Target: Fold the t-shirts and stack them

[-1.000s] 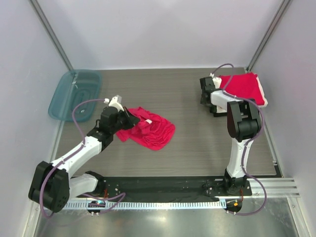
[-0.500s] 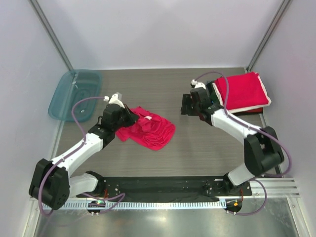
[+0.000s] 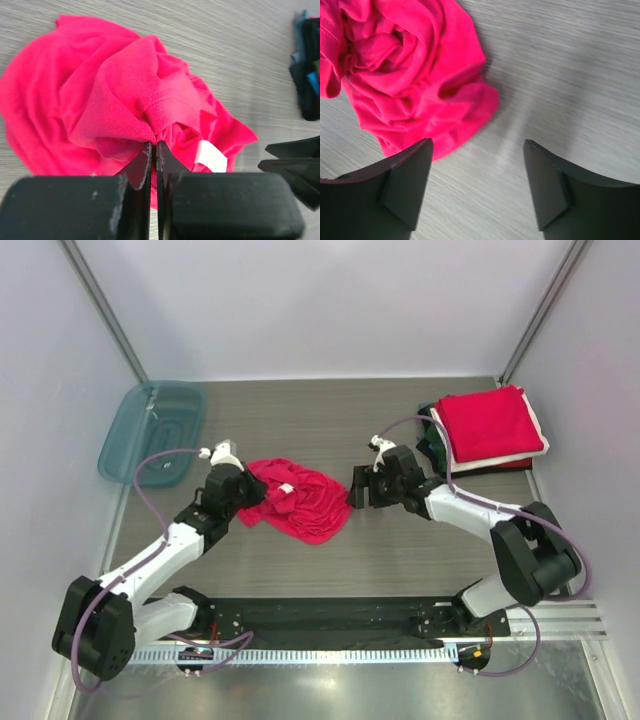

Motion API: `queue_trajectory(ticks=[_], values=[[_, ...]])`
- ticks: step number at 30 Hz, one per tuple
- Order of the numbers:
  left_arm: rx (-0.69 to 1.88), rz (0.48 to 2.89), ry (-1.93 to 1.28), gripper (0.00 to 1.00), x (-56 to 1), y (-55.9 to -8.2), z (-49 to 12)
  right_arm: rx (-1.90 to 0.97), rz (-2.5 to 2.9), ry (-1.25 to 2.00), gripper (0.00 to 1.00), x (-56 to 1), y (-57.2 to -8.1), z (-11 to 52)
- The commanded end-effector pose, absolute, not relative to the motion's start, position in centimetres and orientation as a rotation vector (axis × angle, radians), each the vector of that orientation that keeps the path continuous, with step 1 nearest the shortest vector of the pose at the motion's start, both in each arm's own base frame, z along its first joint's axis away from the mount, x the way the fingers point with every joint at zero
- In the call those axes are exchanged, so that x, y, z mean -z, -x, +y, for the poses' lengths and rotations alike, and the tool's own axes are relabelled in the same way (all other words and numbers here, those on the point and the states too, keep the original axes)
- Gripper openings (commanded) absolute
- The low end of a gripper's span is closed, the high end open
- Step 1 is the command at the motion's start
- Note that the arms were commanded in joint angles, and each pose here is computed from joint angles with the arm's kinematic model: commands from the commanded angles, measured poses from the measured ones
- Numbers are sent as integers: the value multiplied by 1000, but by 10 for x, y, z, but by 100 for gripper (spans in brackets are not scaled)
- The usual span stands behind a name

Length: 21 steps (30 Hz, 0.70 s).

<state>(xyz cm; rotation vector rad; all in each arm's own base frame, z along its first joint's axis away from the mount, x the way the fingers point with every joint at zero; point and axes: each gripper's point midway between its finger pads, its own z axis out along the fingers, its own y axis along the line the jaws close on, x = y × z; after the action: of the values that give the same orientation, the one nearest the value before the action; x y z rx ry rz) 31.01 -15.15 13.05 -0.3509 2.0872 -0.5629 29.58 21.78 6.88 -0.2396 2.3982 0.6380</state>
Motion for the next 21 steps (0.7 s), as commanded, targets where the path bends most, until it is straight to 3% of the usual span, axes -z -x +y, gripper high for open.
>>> queue_trajectory(ticks=[1, 8, 9, 12, 13, 21], values=[[495, 2011, 351, 0, -145, -319, -139, -727, 2311, 295, 77, -84, -318, 246], [430, 1961, 420, 0, -155, -318, -121, -663, 2387, 320, 57, -51, -336, 266], [414, 1972, 431, 0, -152, -315, -118, -669, 2375, 318, 41, -55, -340, 268], [398, 1945, 451, 0, -157, -314, -112, -637, 2328, 296, 5, -75, -349, 265], [392, 1935, 462, 0, -159, -314, -110, -606, 2338, 288, 1, -79, -347, 259], [455, 1792, 775, 0, -217, -323, -71, -447, 2128, 71, 1, -203, -386, 208]])
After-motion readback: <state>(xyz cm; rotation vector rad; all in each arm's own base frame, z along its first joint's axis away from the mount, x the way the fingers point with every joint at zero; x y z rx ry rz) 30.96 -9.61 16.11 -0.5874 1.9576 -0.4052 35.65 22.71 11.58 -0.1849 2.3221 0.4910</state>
